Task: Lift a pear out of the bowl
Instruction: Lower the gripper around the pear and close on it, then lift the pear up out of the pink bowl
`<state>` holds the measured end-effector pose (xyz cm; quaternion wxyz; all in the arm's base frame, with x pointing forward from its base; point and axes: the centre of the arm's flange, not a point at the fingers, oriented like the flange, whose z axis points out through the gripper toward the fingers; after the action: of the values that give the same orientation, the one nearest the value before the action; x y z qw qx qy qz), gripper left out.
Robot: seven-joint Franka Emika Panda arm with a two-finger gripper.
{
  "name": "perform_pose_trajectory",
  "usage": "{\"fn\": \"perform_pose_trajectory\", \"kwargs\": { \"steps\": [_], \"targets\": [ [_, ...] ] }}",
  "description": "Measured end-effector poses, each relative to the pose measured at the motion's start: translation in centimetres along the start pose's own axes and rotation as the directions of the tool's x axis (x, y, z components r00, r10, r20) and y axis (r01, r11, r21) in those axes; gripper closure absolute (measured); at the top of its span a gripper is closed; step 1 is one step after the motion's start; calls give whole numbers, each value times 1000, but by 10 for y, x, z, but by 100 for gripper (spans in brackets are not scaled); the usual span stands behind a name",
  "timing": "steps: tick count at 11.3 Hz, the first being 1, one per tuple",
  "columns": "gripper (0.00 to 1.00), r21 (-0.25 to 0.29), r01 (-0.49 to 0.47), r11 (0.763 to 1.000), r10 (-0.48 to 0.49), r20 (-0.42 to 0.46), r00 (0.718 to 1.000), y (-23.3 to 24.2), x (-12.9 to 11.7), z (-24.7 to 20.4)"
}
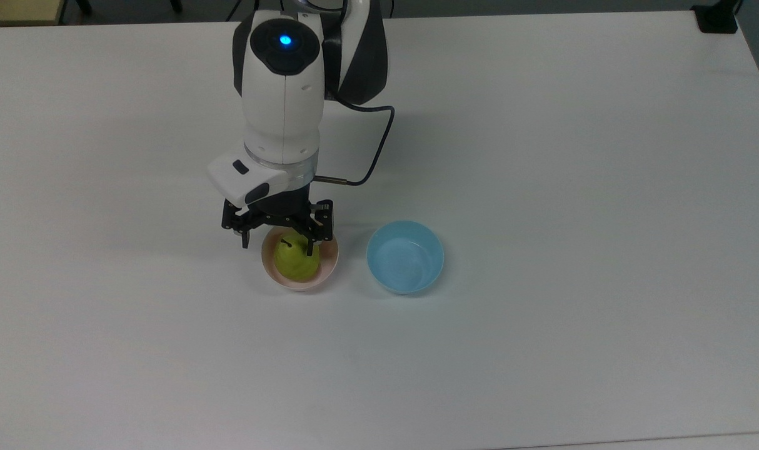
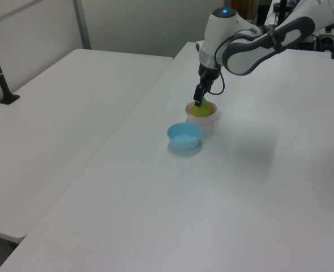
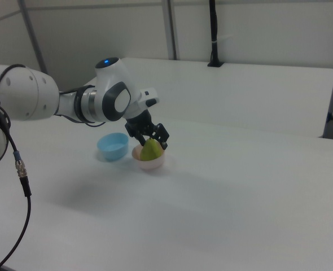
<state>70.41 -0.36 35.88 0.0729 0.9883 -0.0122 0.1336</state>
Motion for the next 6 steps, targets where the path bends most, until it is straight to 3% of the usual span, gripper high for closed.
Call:
{"fn": "perform_pose_trajectory", "kwargs": {
  "steps": [3,4,5,6],
  "targets": [
    [6,-1,24,1000,-24,20,1000,-13,-4,15],
    [15,-1,31,1000,-31,25,999,-17,-5,19],
    [15,-1,34,999,-34,28,999,-19,-5,21],
    [25,-1,35,999,-35,28,999,-19,-5,21]
  ]
}}
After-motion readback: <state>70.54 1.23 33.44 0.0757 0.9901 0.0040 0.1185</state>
